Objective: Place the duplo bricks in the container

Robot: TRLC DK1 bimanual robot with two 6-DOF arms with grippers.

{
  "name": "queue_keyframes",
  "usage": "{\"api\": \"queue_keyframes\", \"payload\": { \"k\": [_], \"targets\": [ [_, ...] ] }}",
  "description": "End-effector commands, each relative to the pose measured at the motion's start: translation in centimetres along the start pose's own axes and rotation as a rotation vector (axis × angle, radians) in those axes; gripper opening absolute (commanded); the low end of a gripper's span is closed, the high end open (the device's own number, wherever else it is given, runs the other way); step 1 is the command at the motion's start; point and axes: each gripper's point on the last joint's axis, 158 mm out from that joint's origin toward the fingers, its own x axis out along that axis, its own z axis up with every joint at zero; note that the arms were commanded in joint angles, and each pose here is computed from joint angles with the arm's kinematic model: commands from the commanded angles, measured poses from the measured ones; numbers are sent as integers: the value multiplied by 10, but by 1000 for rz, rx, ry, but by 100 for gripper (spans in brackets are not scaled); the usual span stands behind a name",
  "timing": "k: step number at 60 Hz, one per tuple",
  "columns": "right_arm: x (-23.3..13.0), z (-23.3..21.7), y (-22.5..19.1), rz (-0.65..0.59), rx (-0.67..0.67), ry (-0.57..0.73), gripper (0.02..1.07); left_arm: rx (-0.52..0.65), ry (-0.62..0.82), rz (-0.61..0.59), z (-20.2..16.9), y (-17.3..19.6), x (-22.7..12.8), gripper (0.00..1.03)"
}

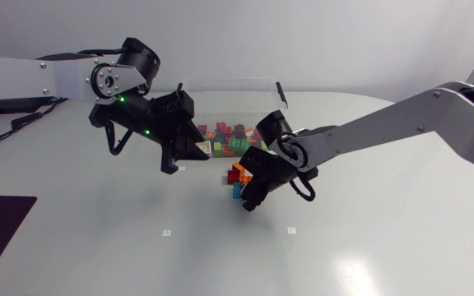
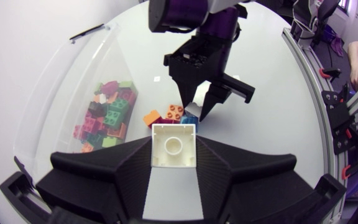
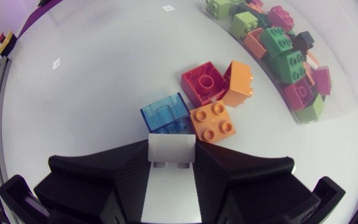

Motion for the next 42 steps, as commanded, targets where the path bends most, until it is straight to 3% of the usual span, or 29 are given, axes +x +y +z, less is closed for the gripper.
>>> {"api": "queue_keyframes", "payload": {
  "k": [1, 23, 42],
  "targets": [
    [-8, -3, -8, -15, -4, -6, 20, -11, -42, 72, 26, 24, -12, 23],
    [-96, 23, -42, -118, 25, -131, 20, -188, -115, 271, 60, 118, 0, 23],
    [-133, 61, -69, -176, 61, -237, 20, -312, -112, 356, 51, 174, 18, 24]
  ]
}}
